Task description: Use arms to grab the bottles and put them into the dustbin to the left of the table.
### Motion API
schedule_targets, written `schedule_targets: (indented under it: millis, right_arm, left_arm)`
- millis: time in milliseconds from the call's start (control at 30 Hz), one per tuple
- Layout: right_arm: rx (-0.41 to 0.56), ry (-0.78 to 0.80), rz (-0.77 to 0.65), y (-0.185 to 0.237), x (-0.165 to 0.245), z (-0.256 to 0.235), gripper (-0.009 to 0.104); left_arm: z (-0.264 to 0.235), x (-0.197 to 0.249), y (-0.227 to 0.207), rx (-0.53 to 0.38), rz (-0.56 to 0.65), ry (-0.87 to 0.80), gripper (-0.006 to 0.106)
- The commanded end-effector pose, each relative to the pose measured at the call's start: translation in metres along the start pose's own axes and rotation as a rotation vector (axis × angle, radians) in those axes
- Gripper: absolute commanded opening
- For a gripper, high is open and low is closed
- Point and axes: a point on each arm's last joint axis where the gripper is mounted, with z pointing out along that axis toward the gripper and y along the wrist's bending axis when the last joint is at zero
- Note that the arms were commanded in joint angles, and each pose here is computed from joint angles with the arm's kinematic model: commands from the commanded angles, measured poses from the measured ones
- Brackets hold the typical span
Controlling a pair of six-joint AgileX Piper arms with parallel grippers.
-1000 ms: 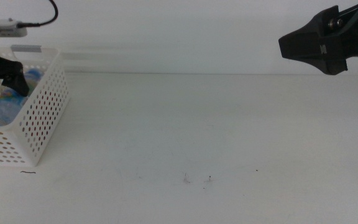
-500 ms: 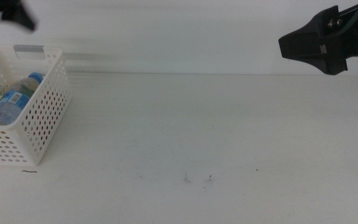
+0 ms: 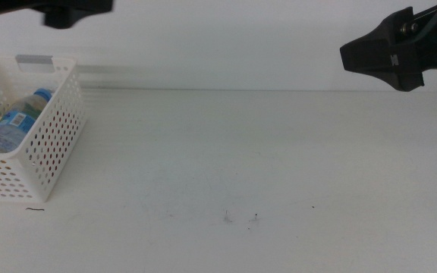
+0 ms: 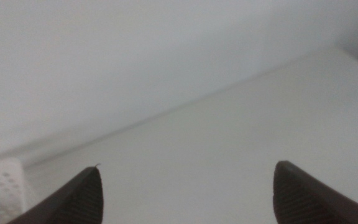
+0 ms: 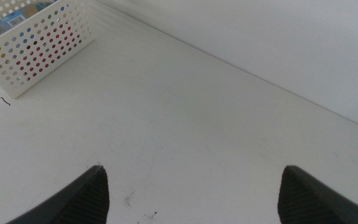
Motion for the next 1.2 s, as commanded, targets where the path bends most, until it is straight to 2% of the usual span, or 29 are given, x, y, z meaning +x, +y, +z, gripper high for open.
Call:
schedule_targets:
  millis: [0, 333, 767, 900, 1000, 1167]
  right_arm:
    - [0.007, -0.015, -0.003, -0.001, -0.002, -0.003, 0.088]
    - [0.007, -0.015, -0.003, -0.001, -0.002, -0.003, 0.088]
    - [0.014, -0.027, 0.002, -0.003, 0.003, 0.005, 0.088]
    - [0.124, -0.179, 0.049, -0.027, 0.029, 0.01, 0.088]
    - [0.247, -0.268, 0.082, -0.047, 0.062, 0.004, 0.088]
    - [0.387, -0.232, 0.155, -0.054, 0.142, -0.012, 0.088]
  left_arm:
    - [-0.018, 0.003, -0.003, -0.025, -0.001, -0.089, 0.093]
    - [-0.057, 0.006, -0.011, -0.051, 0.039, -0.165, 0.093]
    - [-0.062, 0.003, -0.01, -0.076, 0.037, -0.244, 0.093]
    - [-0.061, 0.027, 0.003, -0.194, -0.004, -0.367, 0.093]
    - [-0.058, 0.069, 0.016, -0.318, -0.037, -0.379, 0.093]
    - [-0.044, 0.161, 0.027, -0.478, -0.129, -0.296, 0.093]
